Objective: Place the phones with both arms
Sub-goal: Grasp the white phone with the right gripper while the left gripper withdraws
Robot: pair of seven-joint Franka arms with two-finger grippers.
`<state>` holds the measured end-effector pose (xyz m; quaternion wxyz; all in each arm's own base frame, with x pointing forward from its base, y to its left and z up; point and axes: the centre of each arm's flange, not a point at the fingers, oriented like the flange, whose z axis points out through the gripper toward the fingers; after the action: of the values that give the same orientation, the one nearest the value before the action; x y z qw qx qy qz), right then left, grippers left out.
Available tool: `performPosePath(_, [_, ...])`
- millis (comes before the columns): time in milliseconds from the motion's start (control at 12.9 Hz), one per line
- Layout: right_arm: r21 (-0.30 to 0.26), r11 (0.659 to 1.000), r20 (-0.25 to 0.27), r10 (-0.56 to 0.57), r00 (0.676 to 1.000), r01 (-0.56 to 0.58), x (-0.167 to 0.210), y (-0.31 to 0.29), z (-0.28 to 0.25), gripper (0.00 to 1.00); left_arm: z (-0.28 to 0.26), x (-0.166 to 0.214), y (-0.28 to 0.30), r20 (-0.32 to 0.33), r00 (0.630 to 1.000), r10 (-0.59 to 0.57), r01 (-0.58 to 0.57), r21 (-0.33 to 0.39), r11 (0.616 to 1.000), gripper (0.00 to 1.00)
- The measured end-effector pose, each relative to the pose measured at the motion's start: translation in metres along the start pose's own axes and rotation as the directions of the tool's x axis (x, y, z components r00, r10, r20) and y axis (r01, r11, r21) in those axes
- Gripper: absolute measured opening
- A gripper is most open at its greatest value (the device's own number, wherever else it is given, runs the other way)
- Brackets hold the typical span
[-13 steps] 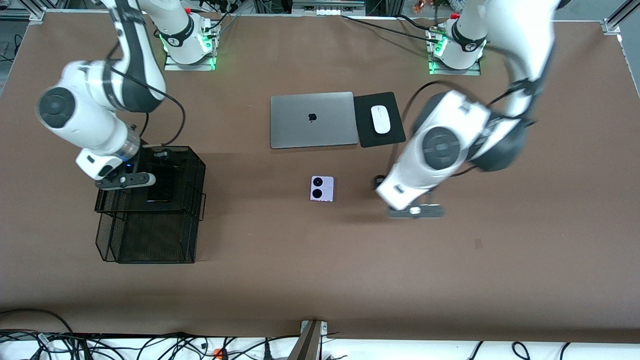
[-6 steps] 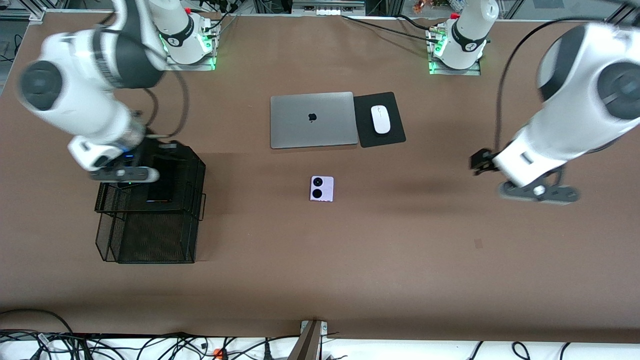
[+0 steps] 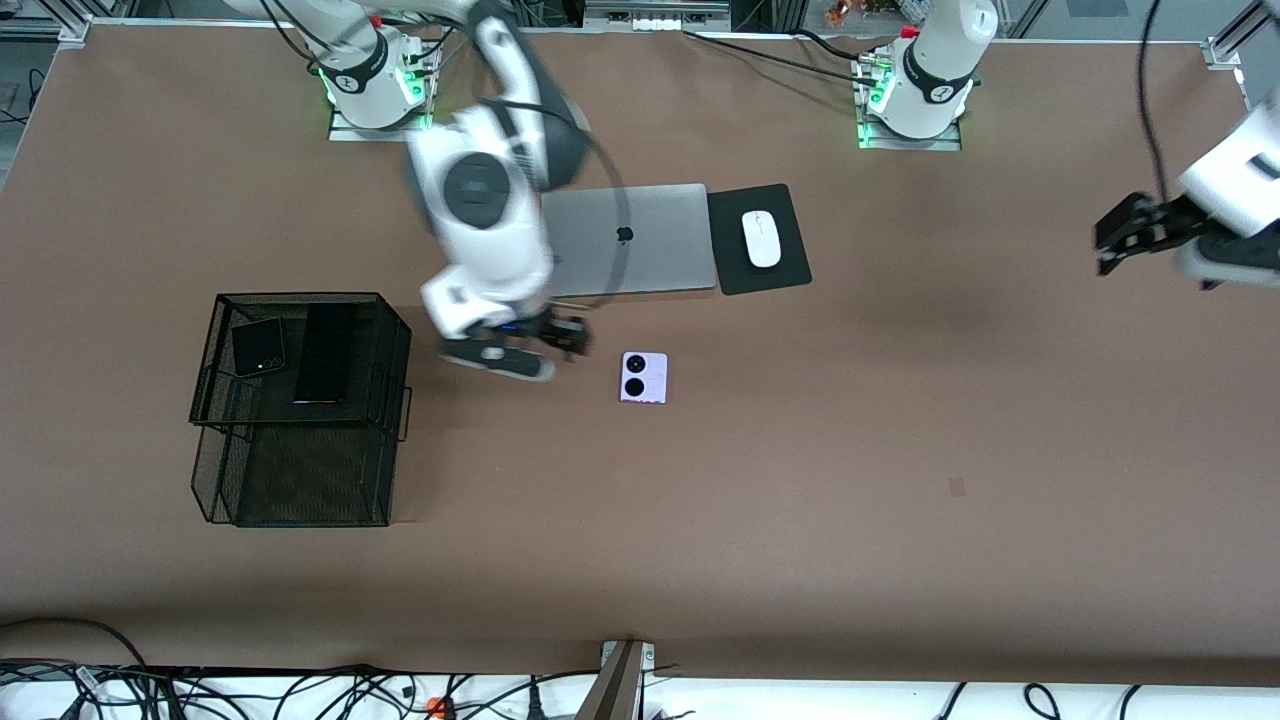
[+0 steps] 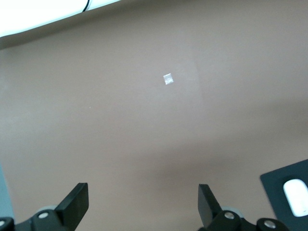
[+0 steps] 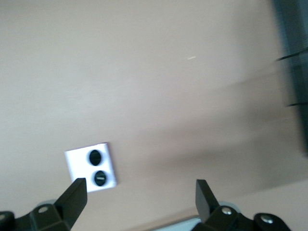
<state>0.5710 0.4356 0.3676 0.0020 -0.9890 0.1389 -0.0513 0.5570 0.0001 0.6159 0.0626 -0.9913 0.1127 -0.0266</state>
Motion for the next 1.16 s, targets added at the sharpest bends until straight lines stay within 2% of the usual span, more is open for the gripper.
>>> performPosePath(233, [0.023, 0.999, -0.024, 0.037, 0.999, -0.037, -0.039, -0.073, 0.038, 1.00, 0.016, -0.008, 0.003, 0.021, 1.000, 0.016, -0.015, -0.052, 0.999, 1.00])
performPosePath(388, [0.032, 0.998, -0.036, 0.050, 0.998, -0.049, -0.056, -0.097, 0.057, 1.00, 0.020, -0.007, 0.003, 0.026, 1.000, 0.013, -0.011, -0.070, 0.998, 1.00])
performPosePath(775, [-0.009, 0.999, -0.048, 0.040, 0.998, -0.040, -0.071, -0.103, 0.125, 1.00, 0.021, -0.009, -0.005, 0.028, 1.000, -0.003, 0.005, -0.071, 0.997, 1.00])
performPosePath(1008, [-0.043, 0.999, -0.041, -0.025, 0.999, 0.024, -0.075, -0.099, 0.154, 1.00, 0.022, -0.009, -0.005, 0.030, 0.999, -0.013, 0.015, -0.071, 0.997, 1.00])
performPosePath(1163, [-0.040, 0.998, -0.049, -0.045, 0.998, 0.043, -0.075, -0.098, 0.165, 1.00, 0.023, -0.008, -0.005, 0.033, 0.999, -0.043, 0.046, -0.070, 0.996, 1.00])
